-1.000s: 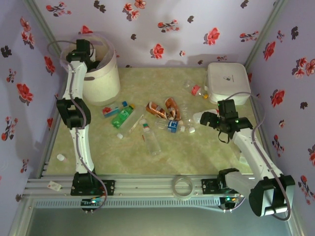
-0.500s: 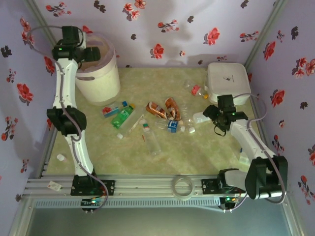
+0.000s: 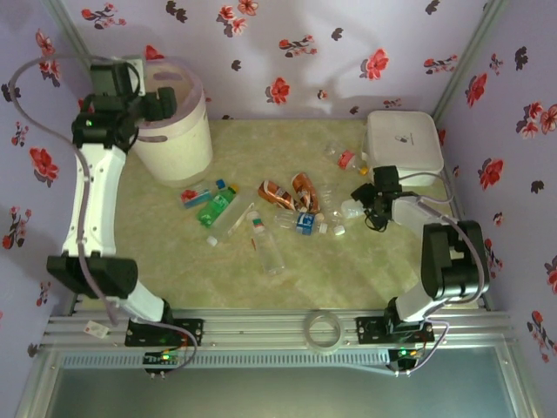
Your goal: Put the plastic bottles in the bin
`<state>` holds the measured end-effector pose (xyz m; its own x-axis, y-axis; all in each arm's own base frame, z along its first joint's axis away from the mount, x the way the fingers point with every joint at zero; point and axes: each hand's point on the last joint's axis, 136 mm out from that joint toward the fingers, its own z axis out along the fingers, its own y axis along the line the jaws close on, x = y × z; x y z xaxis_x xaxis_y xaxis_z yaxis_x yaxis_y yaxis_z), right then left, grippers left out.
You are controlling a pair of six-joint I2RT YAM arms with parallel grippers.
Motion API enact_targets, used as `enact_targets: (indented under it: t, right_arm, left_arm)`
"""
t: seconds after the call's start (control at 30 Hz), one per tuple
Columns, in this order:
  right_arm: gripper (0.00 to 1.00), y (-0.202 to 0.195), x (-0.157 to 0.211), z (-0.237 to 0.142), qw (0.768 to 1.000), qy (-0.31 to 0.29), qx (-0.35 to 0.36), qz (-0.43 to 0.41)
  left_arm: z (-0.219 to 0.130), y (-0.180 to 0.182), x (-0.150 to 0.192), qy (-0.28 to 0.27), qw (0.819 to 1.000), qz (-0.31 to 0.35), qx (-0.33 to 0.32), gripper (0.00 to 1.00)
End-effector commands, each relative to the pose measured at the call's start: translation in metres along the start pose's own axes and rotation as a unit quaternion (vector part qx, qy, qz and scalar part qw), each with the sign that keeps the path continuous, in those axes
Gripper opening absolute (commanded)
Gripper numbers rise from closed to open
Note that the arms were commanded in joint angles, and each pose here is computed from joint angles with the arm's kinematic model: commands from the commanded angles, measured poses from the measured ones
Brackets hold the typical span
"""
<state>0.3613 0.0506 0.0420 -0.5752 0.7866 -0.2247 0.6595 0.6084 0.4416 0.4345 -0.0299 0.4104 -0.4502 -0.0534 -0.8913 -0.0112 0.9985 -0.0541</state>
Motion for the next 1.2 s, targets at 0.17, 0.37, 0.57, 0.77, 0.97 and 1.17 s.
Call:
enact_targets:
  t: [0.17, 0.37, 0.57, 0.77, 0.97, 1.17]
  right_arm:
    - [0.78, 0.008, -0.003, 0.024, 1.0, 0.002, 0.0, 0.009]
    - [0.56, -0.001, 0.0, 0.015, 1.0, 0.001, 0.011, -0.015]
    - [0.34, -0.008, 0.0, -0.015, 0.998, -0.008, 0.023, -0.06]
    - [0.37, 0.005, 0.0, -0.064, 0.987, -0.011, 0.015, -0.162]
    - [0.36, 0.081, 0.063, -0.104, 0.908, 0.037, -0.143, -0.392]
    - [0.35, 0.124, 0.133, -0.134, 0.798, 0.04, -0.253, -0.546]
  left_arm:
    - [-0.05, -0.041, 0.026, -0.037, 0.997, -0.036, 0.051, 0.88]
    - [-0.058, -0.067, 0.073, 0.011, 0.993, -0.06, 0.097, 0.89]
    - [-0.052, -0.09, 0.101, 0.045, 0.978, -0.119, 0.165, 0.89]
    - [-0.055, -0.113, 0.093, 0.038, 0.961, -0.163, 0.221, 0.89]
    - [-0.048, -0.171, 0.099, 0.07, 0.937, -0.152, 0.306, 0.97]
    - [-0.032, -0.225, 0.12, 0.107, 0.901, -0.171, 0.385, 1.0]
